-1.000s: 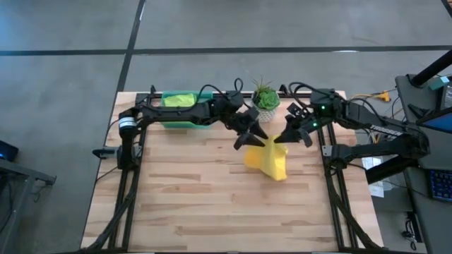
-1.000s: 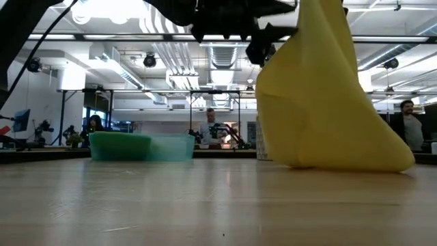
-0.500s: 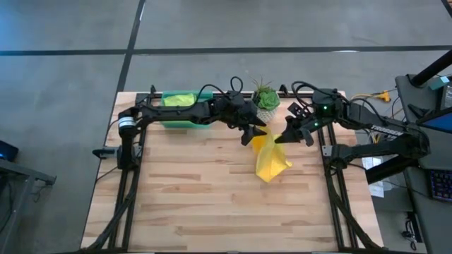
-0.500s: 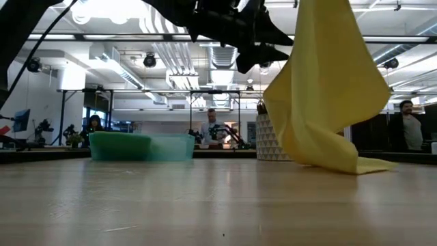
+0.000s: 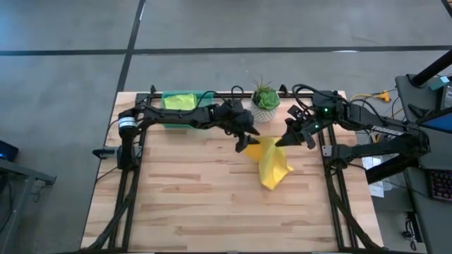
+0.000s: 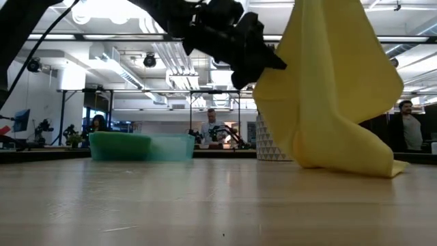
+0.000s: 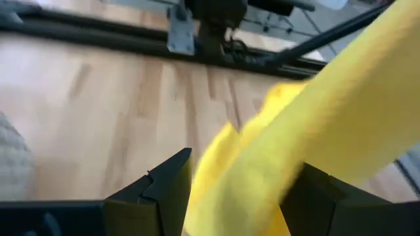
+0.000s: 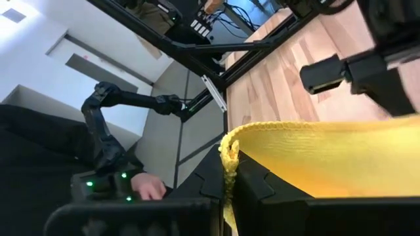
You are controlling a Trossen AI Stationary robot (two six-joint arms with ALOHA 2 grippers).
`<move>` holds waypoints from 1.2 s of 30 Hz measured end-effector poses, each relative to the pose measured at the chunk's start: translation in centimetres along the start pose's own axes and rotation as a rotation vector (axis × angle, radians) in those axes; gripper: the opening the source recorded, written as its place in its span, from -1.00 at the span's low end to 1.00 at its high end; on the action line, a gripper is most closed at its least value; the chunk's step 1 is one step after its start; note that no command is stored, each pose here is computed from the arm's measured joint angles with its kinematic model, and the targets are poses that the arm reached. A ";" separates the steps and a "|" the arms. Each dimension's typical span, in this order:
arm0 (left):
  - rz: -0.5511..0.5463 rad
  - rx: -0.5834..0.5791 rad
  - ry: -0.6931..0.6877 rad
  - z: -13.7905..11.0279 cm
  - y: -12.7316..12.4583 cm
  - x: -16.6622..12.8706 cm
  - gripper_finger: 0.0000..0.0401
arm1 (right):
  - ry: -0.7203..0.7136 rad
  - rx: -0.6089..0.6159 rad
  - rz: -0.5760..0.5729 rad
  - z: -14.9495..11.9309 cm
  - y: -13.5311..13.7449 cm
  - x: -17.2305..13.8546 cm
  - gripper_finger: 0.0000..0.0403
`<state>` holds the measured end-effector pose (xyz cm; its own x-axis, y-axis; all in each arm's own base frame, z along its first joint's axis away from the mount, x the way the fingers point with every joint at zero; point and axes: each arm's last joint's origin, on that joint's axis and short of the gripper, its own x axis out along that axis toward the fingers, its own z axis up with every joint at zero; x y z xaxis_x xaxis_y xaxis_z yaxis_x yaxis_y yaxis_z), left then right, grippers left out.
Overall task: Fold microfiber towels
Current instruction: Fold the yellow microfiber cloth
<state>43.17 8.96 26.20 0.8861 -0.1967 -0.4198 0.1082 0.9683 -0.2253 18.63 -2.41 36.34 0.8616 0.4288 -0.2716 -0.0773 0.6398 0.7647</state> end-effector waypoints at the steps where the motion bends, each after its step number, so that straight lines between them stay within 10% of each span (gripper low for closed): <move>1: -0.008 -0.018 0.012 -0.5 0.0 0.1 -0.07 | 0.000 0.000 0.000 0.0 0.0 0.0 -0.96; 23: 0.119 -0.248 0.209 -8.7 0.1 1.1 -0.10 | -0.001 -0.002 0.001 0.0 0.0 0.0 -0.96; 36: 0.125 -0.222 0.275 -8.9 0.0 0.4 -0.97 | -0.002 -0.065 0.000 0.0 0.1 -0.1 -0.96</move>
<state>39.48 7.48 18.18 0.7286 -0.1419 -0.6701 -0.1205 0.9365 -0.3294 18.55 -2.39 36.38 0.8625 0.4280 -0.2702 -0.1098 0.6794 0.7255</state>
